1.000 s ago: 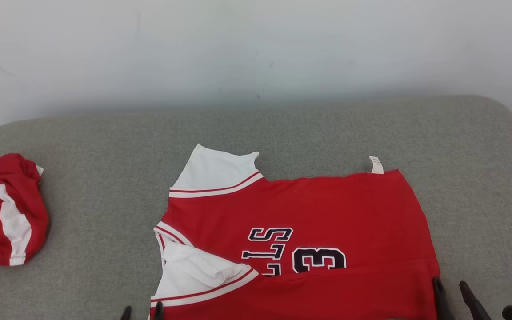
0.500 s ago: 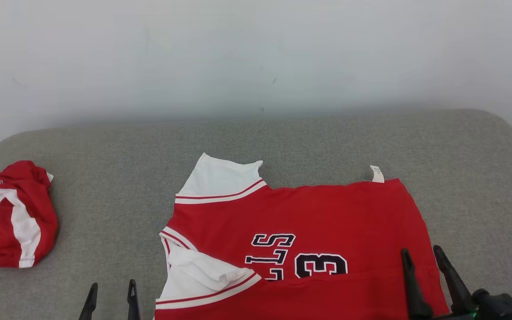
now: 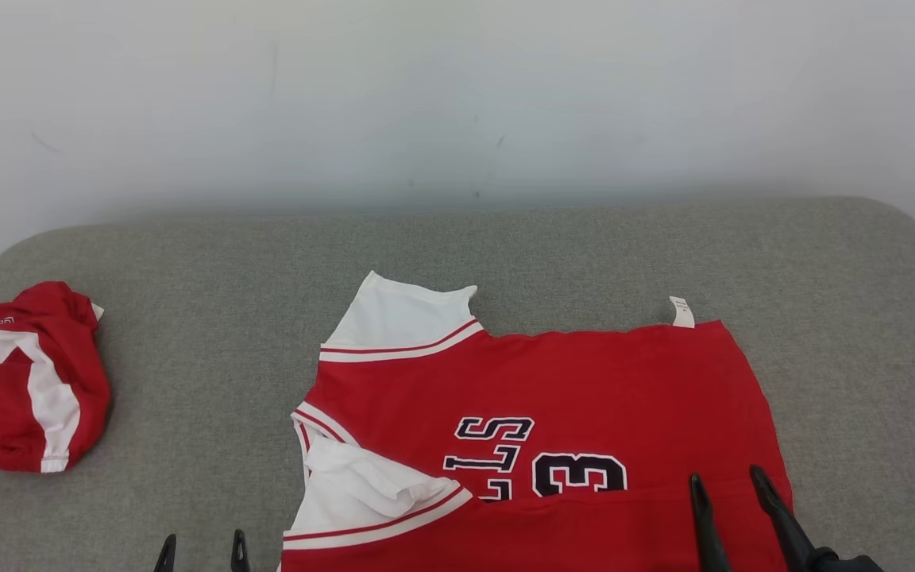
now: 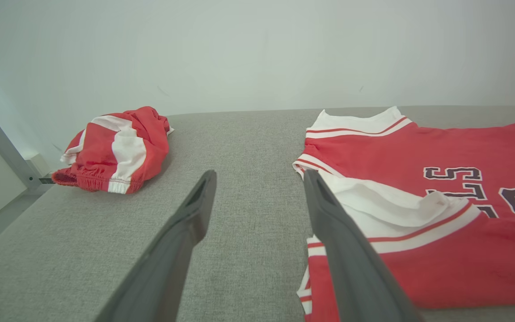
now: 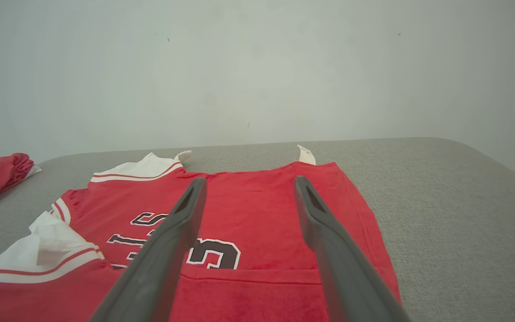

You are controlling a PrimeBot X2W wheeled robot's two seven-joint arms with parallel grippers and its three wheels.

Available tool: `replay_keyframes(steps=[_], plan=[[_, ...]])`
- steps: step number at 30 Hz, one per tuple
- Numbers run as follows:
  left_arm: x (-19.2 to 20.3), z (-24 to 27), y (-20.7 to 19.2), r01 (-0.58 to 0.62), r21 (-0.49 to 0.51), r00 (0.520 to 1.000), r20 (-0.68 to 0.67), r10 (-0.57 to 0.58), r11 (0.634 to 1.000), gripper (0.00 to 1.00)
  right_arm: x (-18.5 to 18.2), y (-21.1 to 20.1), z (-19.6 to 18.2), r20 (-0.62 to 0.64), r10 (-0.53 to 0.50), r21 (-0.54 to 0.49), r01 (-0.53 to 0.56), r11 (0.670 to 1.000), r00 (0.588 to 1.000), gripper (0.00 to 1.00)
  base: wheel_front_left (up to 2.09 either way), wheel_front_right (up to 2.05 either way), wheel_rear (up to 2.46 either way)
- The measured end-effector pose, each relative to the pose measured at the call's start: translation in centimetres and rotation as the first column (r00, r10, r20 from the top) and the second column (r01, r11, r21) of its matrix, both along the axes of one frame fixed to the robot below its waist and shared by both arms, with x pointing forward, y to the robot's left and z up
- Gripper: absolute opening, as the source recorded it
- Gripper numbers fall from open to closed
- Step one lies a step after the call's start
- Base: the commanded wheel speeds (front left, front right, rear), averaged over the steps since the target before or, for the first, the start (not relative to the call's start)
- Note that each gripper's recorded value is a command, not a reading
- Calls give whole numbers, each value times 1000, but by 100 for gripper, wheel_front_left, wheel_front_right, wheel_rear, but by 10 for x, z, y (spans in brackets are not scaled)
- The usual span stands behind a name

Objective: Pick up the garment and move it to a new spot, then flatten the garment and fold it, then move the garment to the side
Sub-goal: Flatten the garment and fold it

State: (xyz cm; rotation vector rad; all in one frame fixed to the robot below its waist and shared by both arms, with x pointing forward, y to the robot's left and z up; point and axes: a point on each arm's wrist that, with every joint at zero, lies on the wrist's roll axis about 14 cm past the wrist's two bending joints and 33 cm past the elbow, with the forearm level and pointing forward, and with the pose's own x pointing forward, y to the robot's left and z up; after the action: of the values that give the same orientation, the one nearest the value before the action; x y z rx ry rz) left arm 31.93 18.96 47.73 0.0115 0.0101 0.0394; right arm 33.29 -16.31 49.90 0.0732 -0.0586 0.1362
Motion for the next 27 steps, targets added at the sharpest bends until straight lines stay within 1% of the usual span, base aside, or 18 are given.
replay_keyframes(steps=[8, 12, 17, 19, 20, 21, 23, 26, 27], plan=[[0, -8, -3, 25, -21, 999, -25, -25, 999, 100, 0, -5, 0, 0, -22, -8, 22, 1000, 1000, 100, 0, 0, 0], [14, 5, 3, 27, -31, 999, 19, -26, 999, 100, 4, -16, 4, 15, -57, -11, 57, 998, 998, 100, 0, 0, 0], [49, 26, 7, 72, -28, 994, 80, -69, 997, 100, 17, -32, 12, 39, -97, -18, 98, 995, 994, 100, 0, 0, 0], [66, 27, 6, 96, -30, 993, 79, -93, 995, 100, 26, -38, 16, 51, -105, -26, 107, 994, 993, 100, 0, 0, 0], [76, 27, 4, 115, -16, 991, 75, -114, 993, 100, 31, -41, 20, 62, -109, -34, 111, 993, 992, 100, 0, 0, 0], [86, 32, 3, 133, -7, 988, 85, -132, 991, 100, 37, -45, 23, 71, -113, -39, 116, 992, 991, 100, 0, 0, 0], [114, 47, 1, 152, -20, 981, 123, -148, 988, 100, 49, -50, 25, 75, -121, -44, 125, 991, 990, 100, 0, 0, 0], [150, 62, -14, 229, 25, 963, 142, -230, 973, 100, 68, -55, 24, 69, -118, -64, 123, 990, 991, 100, 0, 0, 0], [162, 67, -17, 247, 15, 958, 146, -247, 969, 100, 74, -55, 24, 68, -115, -64, 120, 991, 991, 100, 0, 0, 0]])
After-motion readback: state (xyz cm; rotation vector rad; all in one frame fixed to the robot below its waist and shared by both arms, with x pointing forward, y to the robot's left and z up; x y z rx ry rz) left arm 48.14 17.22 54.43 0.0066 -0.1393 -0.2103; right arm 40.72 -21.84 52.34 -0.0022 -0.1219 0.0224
